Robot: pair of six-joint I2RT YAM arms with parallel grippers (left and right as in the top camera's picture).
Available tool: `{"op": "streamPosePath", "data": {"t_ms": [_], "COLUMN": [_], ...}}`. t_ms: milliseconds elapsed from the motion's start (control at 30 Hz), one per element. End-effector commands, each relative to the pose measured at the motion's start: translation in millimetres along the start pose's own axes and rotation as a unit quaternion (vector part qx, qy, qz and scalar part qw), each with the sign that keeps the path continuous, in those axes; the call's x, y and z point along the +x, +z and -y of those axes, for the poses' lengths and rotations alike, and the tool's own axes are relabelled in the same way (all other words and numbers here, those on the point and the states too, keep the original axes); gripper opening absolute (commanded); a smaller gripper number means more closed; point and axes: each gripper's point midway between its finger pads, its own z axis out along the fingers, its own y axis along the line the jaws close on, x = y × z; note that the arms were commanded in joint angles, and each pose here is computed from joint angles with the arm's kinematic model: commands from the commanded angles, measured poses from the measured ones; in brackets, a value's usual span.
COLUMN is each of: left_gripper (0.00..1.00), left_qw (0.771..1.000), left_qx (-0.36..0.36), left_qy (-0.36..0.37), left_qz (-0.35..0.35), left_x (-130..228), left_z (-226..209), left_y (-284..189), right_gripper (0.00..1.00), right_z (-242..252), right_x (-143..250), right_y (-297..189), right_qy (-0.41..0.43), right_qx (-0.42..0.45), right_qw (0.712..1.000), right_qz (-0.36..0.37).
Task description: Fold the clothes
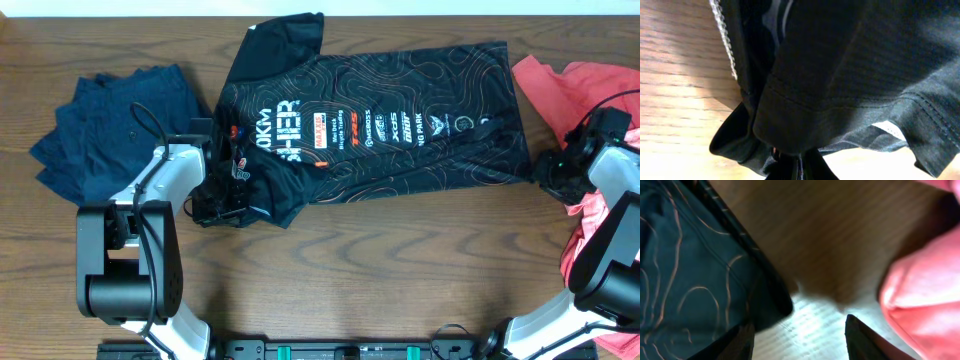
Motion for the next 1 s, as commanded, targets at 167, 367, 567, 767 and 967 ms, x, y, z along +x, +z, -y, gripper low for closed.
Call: {"op": "streamPosePath", "data": {"t_ms": [167,367,567,767,967], "left_gripper": [0.06,0.06,0.06,0.06,0.06], "left_qw": [1.000,1.000,1.000,1.000,1.000], "left_qx": [-0.020,-0.020,-0.020,-0.020,-0.022], "left_qy": [0.001,0.001,0.001,0.001,-0.001], "left_qz": [0.000,0.000,0.000,0.000,-0.009], "left_x": [-0.8,-0.7,-0.5,-0.5,4.0], "left_z": [-7.3,-7.3,-7.3,-7.3,-8.2], "left_y": [0.9,0.9,0.9,0.9,0.8], "right_gripper": [0.55,0.46,0.44,0.36,0.01], "right_z": [-25.0,-29.4,-29.9,-26.2,-12.2], "right_x": [-2.0,-6.7,-2.4,7.3,16.7], "right_y": [0.9,0.8,3.0,12.2,15.3], "right_qy": [0.000,0.003,0.001,0.000,0.003], "right_qx": [-0.042,-0.045,-0.042,-0.036,0.000], "right_qw": [0.999,0.998,0.999,0.999,1.000], "right_qz": [0.022,0.033,0.028,0.026,0.014]}}
